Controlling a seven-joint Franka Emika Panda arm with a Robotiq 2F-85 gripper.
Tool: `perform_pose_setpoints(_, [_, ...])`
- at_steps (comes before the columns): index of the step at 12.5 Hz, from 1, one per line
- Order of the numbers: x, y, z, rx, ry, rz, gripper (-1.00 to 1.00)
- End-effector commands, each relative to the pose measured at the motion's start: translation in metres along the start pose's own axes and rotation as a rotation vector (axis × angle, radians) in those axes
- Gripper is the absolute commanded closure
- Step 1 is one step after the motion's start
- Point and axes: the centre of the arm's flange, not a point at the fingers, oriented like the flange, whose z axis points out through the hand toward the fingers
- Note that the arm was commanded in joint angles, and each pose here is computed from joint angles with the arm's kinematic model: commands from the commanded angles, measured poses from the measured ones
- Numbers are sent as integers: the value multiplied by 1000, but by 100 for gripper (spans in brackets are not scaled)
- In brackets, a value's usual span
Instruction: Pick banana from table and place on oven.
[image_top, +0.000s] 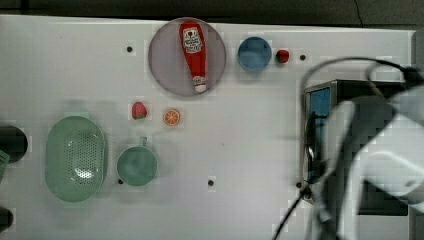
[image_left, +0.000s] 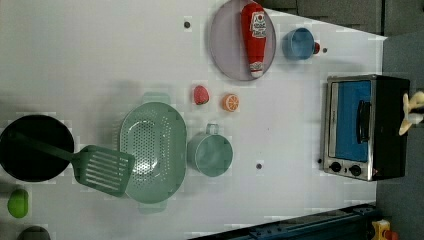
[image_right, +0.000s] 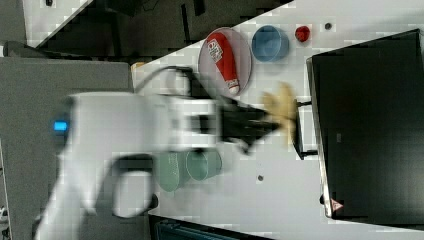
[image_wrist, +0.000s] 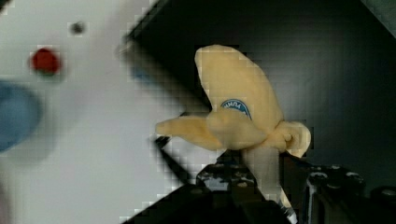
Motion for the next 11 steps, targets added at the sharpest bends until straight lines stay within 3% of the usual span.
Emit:
perform_pose_setpoints(1, [15, 68, -11, 24, 18, -142, 58])
perform_pose_setpoints(3, [21, 74, 11, 13, -17, -120, 53])
perform_pose_setpoints(10, [25, 65, 23, 6, -11, -126, -99])
perform_pose_setpoints(11, [22, 53, 18, 12, -3, -148, -100])
